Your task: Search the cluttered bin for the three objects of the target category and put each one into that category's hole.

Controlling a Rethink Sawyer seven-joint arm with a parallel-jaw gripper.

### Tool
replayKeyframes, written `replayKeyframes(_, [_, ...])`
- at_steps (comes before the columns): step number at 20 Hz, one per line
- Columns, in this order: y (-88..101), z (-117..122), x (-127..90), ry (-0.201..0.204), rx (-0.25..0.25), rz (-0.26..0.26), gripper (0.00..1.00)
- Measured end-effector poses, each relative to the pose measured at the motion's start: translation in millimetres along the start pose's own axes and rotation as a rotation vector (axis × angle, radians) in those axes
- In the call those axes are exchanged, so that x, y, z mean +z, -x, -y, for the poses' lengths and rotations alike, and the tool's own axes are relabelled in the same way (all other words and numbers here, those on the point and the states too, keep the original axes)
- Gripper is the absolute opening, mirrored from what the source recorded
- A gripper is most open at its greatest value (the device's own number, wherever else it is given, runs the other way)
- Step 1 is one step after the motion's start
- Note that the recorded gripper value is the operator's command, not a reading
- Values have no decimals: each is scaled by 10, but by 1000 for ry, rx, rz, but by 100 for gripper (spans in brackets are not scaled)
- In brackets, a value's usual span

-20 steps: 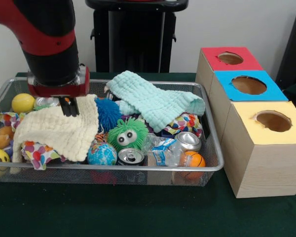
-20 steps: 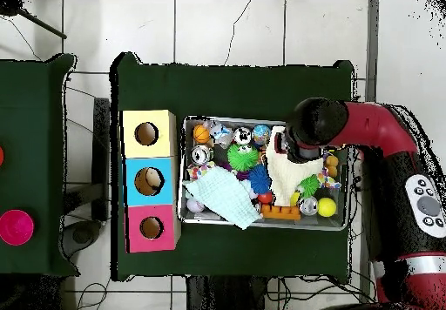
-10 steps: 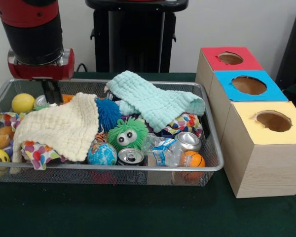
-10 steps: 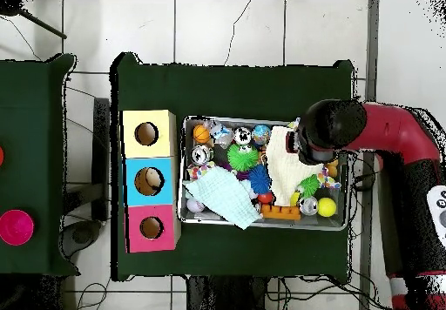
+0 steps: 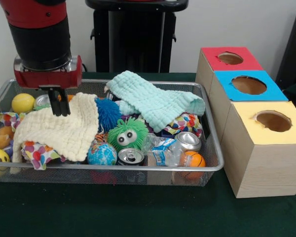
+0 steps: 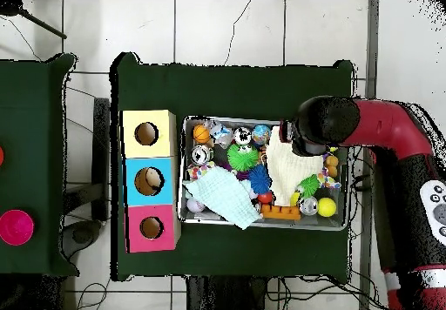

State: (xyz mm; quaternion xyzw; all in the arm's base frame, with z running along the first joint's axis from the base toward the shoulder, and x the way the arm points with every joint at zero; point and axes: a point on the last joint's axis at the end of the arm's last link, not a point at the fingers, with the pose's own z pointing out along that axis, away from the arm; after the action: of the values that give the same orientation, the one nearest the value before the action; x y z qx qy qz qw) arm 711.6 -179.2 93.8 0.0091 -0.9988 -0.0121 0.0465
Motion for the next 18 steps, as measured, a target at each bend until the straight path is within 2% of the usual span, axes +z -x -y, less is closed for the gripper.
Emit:
replayKeyframes(2, [68,-75,66,11,-9,33,0])
replayKeyframes(5, [122,-176,175,29,-19,51,0])
replayKeyframes(9, [152,-285,333,51,-26,44,0])
replayKeyframes(14, [217,-434,631,81,-29,25,0])
replayKeyframes(18, [287,-461,754,91,-23,23,0])
